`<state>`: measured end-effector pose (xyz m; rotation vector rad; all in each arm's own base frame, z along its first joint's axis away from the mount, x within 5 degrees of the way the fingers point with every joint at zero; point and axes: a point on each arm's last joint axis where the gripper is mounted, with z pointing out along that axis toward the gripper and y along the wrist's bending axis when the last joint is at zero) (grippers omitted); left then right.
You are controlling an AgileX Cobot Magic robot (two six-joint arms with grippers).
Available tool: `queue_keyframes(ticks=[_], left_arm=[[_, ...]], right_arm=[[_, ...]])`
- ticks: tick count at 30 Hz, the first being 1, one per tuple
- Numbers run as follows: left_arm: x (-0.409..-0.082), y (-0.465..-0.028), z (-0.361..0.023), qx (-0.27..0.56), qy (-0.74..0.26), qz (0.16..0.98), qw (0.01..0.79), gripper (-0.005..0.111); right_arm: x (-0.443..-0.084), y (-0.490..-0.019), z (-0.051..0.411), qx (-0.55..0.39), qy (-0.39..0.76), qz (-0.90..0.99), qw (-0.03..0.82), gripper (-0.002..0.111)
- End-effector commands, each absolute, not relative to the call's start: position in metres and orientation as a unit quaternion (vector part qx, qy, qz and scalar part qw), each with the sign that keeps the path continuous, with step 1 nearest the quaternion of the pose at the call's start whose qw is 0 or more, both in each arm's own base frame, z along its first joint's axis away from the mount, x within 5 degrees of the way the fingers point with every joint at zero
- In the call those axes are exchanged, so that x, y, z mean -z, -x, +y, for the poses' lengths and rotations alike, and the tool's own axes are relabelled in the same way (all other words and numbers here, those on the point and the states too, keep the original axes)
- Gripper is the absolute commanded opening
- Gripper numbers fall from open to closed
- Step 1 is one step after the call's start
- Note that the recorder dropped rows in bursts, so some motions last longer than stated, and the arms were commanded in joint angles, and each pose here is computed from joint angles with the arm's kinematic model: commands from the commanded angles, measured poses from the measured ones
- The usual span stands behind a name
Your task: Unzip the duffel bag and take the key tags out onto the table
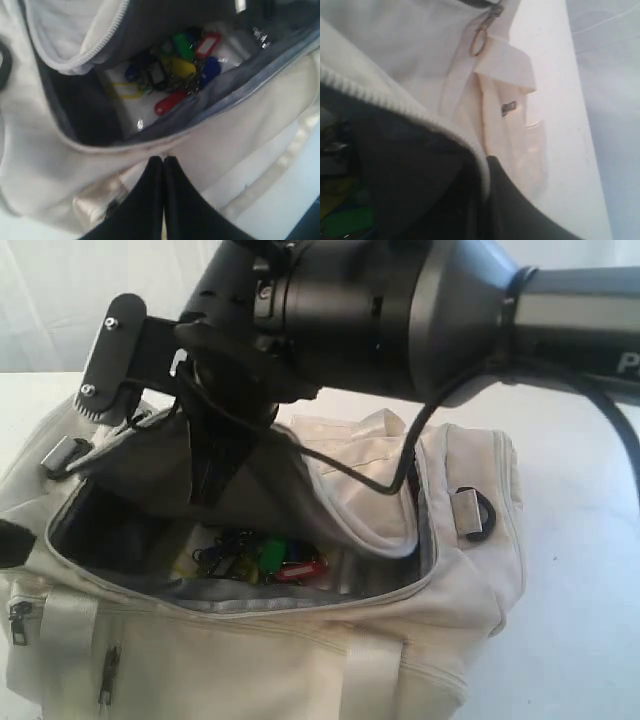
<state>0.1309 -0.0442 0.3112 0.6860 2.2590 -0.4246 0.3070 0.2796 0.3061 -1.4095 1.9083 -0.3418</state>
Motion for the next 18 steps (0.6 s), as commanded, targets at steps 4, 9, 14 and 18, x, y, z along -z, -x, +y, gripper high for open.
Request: queue_keyframes(ticks=[4, 9, 14, 18], left_arm=[[-0.297, -0.182, -0.059, 0.271, -0.248, 0.849, 0.38, 0.0], [-0.287, -0.227, -0.066, 0.322, -0.232, 0.818, 0.417, 0.0], [-0.277, -0.277, -0.065, 0.335, -0.19, 0.798, 0.464, 0.0], [-0.272, -0.312, -0.07, 0.356, -0.183, 0.79, 0.464, 0.0]], right_arm=[[-0.331, -0.35, 0.248, 0.11, 0.449, 0.759, 0.459, 0.0], [-0.351, -0.359, 0.247, 0.086, 0.427, 0.737, 0.517, 0.0], [-0.354, -0.36, 0.249, 0.076, 0.423, 0.734, 0.526, 0.0], [-0.355, -0.359, 0.249, 0.069, 0.413, 0.739, 0.527, 0.002]])
